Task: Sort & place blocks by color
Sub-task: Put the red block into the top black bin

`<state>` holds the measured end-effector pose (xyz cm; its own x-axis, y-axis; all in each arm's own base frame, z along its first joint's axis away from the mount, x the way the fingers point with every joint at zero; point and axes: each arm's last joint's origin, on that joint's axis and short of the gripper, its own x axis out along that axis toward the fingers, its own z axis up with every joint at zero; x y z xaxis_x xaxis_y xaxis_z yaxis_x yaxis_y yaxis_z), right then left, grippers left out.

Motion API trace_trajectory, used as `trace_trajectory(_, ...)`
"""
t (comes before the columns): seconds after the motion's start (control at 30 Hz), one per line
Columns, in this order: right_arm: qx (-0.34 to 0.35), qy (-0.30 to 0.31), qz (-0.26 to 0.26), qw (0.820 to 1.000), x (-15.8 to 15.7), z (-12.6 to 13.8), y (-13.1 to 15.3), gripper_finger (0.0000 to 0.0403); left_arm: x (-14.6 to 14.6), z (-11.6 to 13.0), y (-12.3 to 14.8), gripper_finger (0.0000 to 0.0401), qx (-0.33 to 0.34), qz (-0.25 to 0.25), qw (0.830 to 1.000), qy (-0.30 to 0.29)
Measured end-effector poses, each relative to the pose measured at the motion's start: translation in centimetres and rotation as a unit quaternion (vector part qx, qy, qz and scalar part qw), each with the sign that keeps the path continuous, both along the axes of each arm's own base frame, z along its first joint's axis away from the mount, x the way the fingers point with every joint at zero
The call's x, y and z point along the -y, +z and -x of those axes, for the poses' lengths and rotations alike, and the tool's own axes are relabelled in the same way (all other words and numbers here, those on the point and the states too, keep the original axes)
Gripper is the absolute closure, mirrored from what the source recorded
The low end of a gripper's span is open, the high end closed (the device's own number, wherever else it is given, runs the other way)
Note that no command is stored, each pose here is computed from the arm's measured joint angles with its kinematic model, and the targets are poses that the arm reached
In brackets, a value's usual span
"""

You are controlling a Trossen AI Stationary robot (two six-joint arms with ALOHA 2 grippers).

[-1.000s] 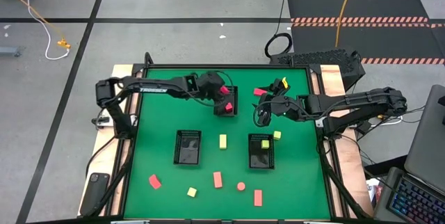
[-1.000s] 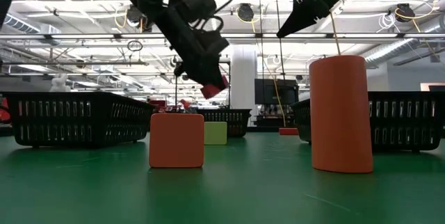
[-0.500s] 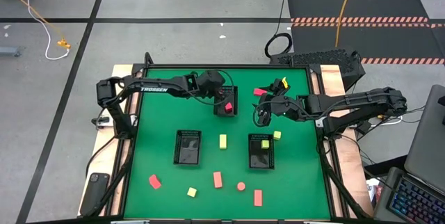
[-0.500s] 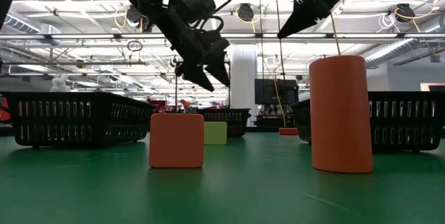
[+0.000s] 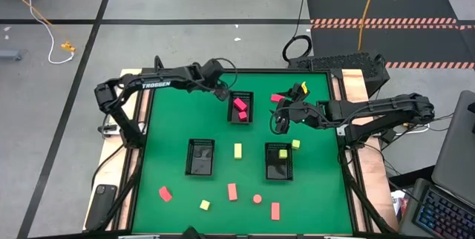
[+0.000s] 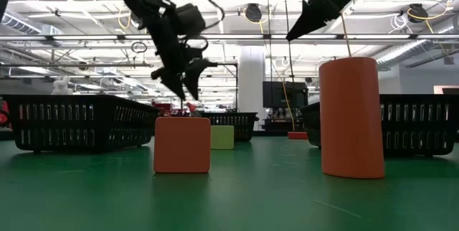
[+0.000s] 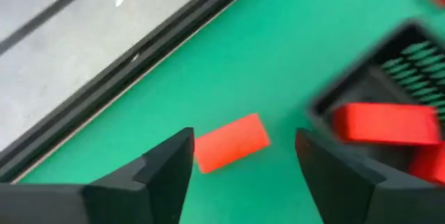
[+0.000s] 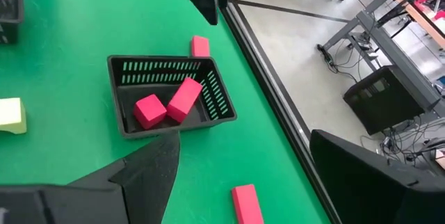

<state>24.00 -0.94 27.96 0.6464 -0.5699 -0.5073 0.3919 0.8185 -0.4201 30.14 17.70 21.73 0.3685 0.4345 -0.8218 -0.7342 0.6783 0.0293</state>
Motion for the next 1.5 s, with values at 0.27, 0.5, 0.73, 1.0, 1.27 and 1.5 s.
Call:
trace_trajectory(0.27, 0.015, -0.001, -0.001, 1.0, 0.1, -0.2, 0.2, 0.009, -1.7, 1.1, -0.6, 0.0177, 0.004, 0.049, 0.997, -0.054)
trace_trajectory(0.5, 0.017, -0.014, 0.003, 1.0, 1.0, -0.2, 0.3, 0.009, -2.0, 1.9, -1.0, 0.0167, -0.011, 0.089, 0.991, -0.098)
trace_trajectory(0.73, 0.044, 0.012, -0.009, 0.999, 1.5, -0.6, 0.8, 0.009, -2.2, 1.9, -0.7, 0.0167, -0.011, 0.086, 0.991, -0.105)
trace_trajectory(1.0, 0.045, 0.013, -0.004, 0.999, 2.2, -0.6, 0.9, 0.009, -2.6, 0.6, 1.1, 0.0167, -0.046, 0.073, 0.989, -0.123)
trace_trajectory(1.27, 0.039, 0.007, 0.002, 0.999, 2.7, -0.6, 0.9, 0.009, -4.9, -2.2, -0.4, 0.0167, -0.168, 0.143, 0.959, -0.177)
trace_trajectory(1.5, 0.03, 0.011, 0.007, 0.999, 2.7, -0.5, 0.8, 0.009, -5.5, -3.7, -1.5, 0.0167, -0.195, 0.142, 0.944, -0.226)
